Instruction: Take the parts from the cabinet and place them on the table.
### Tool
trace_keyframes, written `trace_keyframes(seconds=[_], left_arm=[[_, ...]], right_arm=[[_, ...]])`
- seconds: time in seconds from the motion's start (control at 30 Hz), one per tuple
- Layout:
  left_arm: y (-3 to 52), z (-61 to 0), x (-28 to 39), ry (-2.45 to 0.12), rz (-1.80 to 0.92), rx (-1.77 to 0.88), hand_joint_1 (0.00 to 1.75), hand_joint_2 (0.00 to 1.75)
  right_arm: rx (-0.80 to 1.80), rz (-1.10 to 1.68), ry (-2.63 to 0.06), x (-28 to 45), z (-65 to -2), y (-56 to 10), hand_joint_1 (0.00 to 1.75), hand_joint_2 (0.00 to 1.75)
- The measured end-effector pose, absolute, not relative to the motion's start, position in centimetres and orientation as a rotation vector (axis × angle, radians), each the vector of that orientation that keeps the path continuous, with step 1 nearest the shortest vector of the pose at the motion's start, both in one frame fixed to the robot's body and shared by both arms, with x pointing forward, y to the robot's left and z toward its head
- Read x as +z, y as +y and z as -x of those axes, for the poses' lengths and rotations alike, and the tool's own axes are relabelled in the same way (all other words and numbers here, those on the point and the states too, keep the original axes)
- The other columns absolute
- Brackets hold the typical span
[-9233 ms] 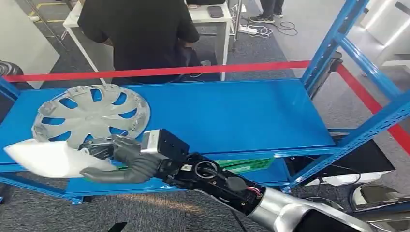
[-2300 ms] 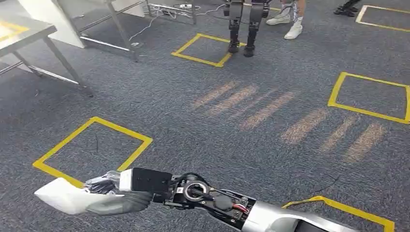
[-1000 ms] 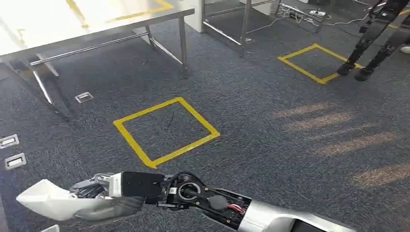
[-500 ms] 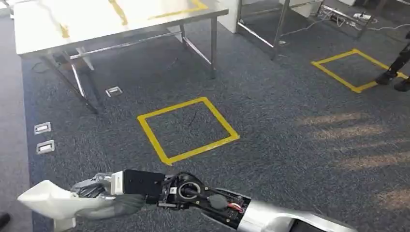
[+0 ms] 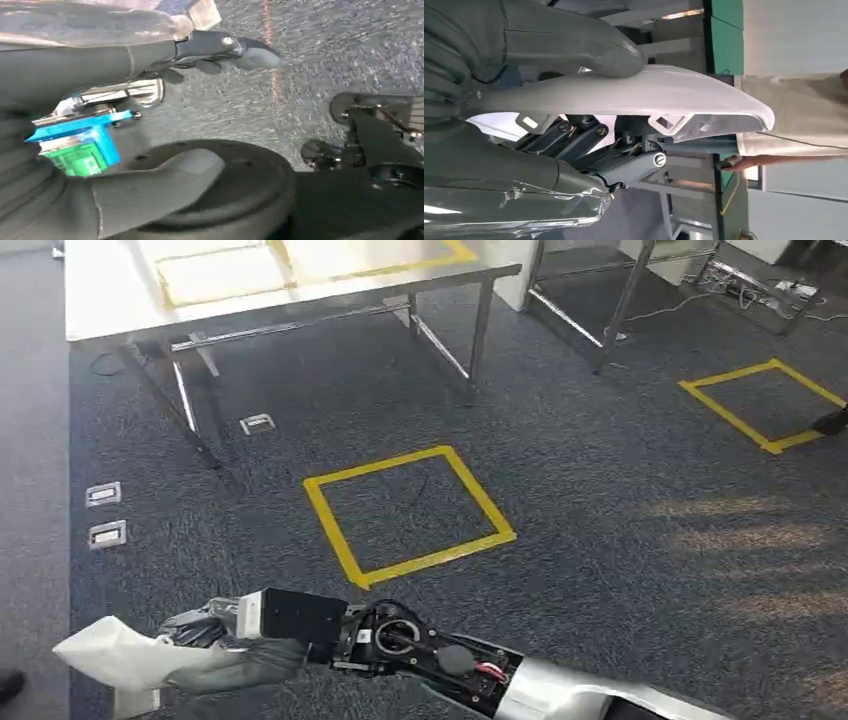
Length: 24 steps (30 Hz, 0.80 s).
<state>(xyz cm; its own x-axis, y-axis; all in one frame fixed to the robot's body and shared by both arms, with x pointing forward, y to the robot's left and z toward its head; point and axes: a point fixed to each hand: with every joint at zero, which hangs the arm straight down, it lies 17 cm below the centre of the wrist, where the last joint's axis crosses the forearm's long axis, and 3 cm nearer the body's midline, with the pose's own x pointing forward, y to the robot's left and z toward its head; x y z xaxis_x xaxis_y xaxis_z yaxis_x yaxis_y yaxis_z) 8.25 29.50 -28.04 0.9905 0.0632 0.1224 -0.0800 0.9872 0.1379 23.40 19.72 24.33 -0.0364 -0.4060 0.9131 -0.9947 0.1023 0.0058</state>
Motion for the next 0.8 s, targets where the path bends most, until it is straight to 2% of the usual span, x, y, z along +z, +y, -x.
trace_keyframes(seconds=[0.37, 0.57, 0.8], left_arm=[[29.3, -7.8, -28.1, -0.099, -0.141, 0.073, 0.00, 1.75], [29.2, -9.2, -27.9, -0.122, -0.138, 0.071, 0.00, 1.75], [29.5, -7.3, -28.2, -0.104, -0.144, 0.061, 0.00, 1.75]], right_arm=[[0.892, -1.388, -1.540, 22.4, -23.8, 18.9, 1.75, 1.75], [0.896, -1.405, -1.569, 23.8, -23.8, 19.1, 1.75, 1.75], [0.879, -1.383, -1.562, 22.9, -24.2, 18.7, 1.75, 1.75]])
